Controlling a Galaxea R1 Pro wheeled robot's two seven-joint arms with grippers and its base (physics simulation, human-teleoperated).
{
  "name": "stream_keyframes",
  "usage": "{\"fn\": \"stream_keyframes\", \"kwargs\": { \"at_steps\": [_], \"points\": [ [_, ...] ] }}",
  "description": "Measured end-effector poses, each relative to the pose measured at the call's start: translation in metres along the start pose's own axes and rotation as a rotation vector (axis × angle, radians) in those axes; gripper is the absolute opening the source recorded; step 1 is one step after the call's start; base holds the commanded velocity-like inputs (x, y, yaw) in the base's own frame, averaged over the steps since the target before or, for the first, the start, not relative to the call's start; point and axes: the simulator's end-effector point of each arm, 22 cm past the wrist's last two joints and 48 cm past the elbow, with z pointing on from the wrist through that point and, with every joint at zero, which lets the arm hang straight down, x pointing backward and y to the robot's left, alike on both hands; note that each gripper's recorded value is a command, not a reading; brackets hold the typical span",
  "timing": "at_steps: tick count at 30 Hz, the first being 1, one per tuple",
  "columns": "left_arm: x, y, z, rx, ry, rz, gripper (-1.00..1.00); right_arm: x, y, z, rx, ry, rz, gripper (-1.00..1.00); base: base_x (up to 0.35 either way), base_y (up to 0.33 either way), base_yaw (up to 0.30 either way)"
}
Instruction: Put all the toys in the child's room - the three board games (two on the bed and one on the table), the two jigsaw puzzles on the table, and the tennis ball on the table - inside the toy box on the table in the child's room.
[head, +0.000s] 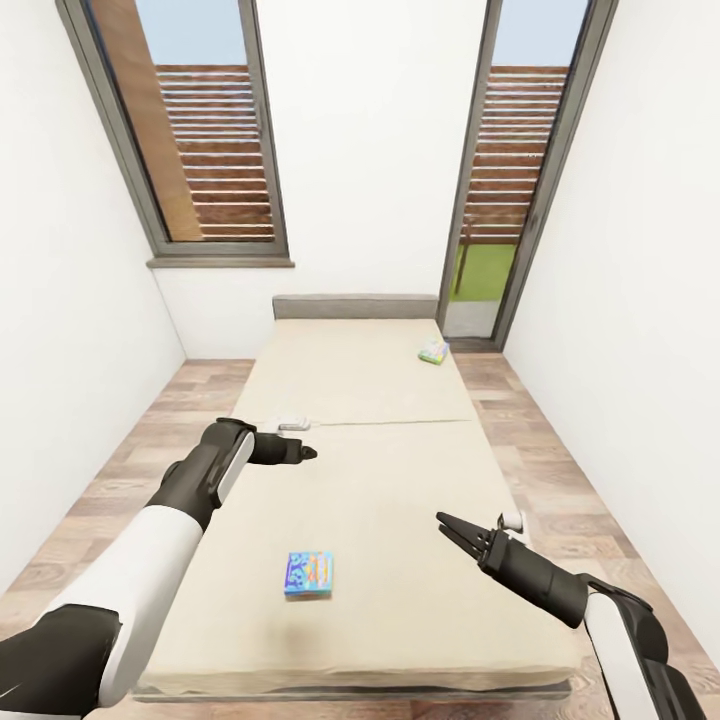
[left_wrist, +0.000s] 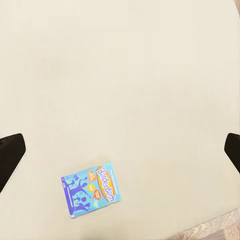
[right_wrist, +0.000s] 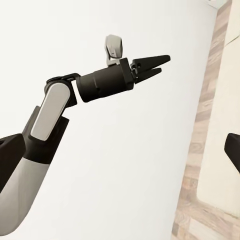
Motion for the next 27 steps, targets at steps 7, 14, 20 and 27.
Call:
{"fn": "stream_keyframes", "kwargs": {
  "at_steps": [7, 14, 20, 27],
  "points": [
    [0.001, 0.000, 0.000, 0.000, 0.001, -0.001, 1.00, 0.001, -0.001, 0.001, 0.003, 0.001, 0.001, 1.00, 0.205, -0.041, 0.000],
    [0.001, -0.001, 0.001, 0.001, 0.002, -0.001, 1.00, 0.001, -0.005, 0.001, 0.020, 0.002, 0.001, 1.00, 0.045, -0.012, 0.000],
    [0.010, -0.003, 0.005, 0.004, 0.014, -0.005, 1.00, 0.001, -0.006, 0.002, 0.029, 0.002, 0.001, 1.00, 0.061, -0.033, 0.015],
    [0.013, -0.004, 0.006, 0.006, 0.018, -0.007, 1.00, 0.001, -0.007, 0.002, 0.031, 0.002, 0.001, 1.00, 0.133, -0.054, 0.069]
  ]
}}
